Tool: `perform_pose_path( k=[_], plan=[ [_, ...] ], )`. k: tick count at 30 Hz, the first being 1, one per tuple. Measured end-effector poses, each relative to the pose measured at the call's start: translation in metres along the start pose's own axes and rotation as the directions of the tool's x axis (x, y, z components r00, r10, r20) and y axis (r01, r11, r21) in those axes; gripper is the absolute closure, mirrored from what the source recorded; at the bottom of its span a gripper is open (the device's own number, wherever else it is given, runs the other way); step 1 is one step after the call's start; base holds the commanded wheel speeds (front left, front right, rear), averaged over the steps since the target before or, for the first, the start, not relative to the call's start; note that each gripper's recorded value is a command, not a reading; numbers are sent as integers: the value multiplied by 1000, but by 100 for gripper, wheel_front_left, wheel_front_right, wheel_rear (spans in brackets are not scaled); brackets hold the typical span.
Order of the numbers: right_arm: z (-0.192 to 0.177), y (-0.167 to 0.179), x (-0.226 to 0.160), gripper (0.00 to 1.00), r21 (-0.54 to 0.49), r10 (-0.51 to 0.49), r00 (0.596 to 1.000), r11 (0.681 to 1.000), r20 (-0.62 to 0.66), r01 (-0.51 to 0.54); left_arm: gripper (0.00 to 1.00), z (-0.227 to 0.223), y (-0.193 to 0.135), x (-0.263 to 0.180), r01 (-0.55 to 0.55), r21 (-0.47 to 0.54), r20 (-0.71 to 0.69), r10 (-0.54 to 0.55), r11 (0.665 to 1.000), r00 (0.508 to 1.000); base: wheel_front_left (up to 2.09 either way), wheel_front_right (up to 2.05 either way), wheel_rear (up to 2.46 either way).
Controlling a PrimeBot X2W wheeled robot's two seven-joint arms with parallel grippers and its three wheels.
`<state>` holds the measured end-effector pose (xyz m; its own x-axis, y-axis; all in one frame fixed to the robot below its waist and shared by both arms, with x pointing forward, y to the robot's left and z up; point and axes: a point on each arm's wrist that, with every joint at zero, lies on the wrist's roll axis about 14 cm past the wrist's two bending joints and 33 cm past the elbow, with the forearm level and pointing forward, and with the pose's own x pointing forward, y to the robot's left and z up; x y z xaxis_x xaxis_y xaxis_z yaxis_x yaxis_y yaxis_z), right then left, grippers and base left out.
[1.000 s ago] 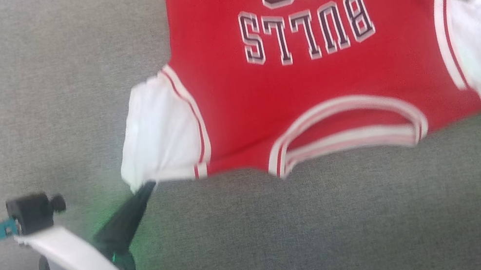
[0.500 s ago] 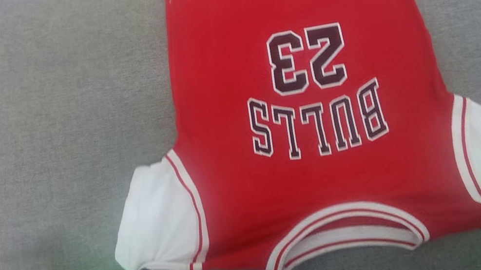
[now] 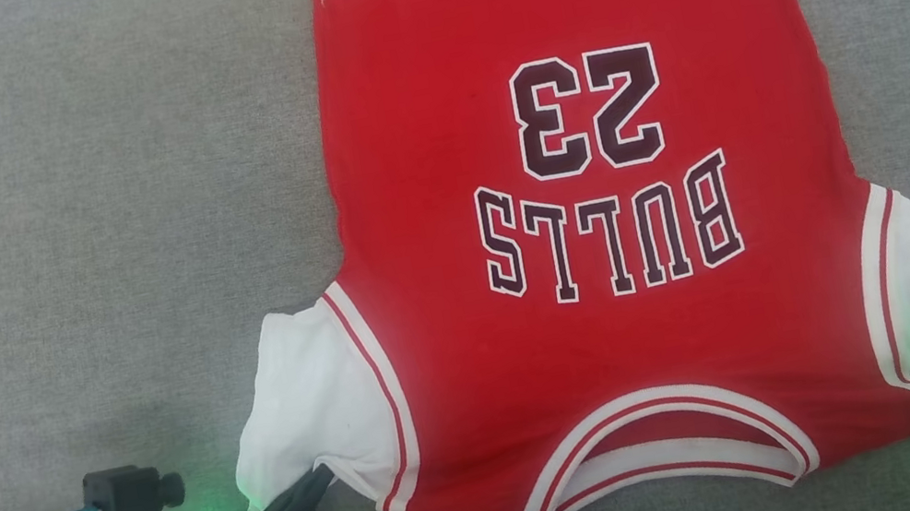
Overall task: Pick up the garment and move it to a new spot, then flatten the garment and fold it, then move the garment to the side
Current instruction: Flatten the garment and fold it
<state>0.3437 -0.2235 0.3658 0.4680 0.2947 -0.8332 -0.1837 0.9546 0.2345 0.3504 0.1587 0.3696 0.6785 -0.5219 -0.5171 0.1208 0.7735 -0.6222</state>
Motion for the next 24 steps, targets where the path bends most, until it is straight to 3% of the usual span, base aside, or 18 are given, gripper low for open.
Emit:
perform_pose_path(
  k=[7, 8, 9, 10, 11, 12, 19, 24],
  plan=[
    [-9, -2, 13, 100, -61, -25, 999, 998, -40, 23, 100, -10, 9, 14, -21, 26, -40, 22, 999, 999, 0, 0, 0],
    [-9, -2, 14, 96, -66, -27, 999, 998, -36, 24, 100, -11, 10, 16, -21, 28, -43, 22, 999, 999, 0, 0, 0],
    [-9, -2, 14, 60, -68, -27, 999, 997, -29, 25, 100, -11, 10, 17, -21, 28, -42, 22, 999, 999, 0, 0, 0],
    [-9, -2, 14, 43, -71, -27, 999, 997, -25, 26, 100, -11, 10, 17, -20, 29, -42, 21, 999, 999, 0, 0, 0],
    [-8, -2, 14, 43, -81, -29, 999, 996, -20, 28, 100, -11, 10, 18, -18, 30, -41, 19, 999, 999, 0, 0, 0],
    [-7, -3, 12, 0, -91, -32, 999, 995, -13, 30, 100, -11, 9, 19, -16, 31, -39, 17, 999, 999, 0, 0, 0],
    [26, -4, -14, 0, -97, -28, 995, 995, 99, 38, 100, -7, 5, 19, 0, 22, -10, 0, 1000, 1000, 0, 0, 0],
    [86, -9, -45, 0, -118, -27, 971, 991, 237, 56, 100, -6, 2, 19, 10, 17, 5, -10, 1000, 1000, 0, 0, 0]
  ],
)
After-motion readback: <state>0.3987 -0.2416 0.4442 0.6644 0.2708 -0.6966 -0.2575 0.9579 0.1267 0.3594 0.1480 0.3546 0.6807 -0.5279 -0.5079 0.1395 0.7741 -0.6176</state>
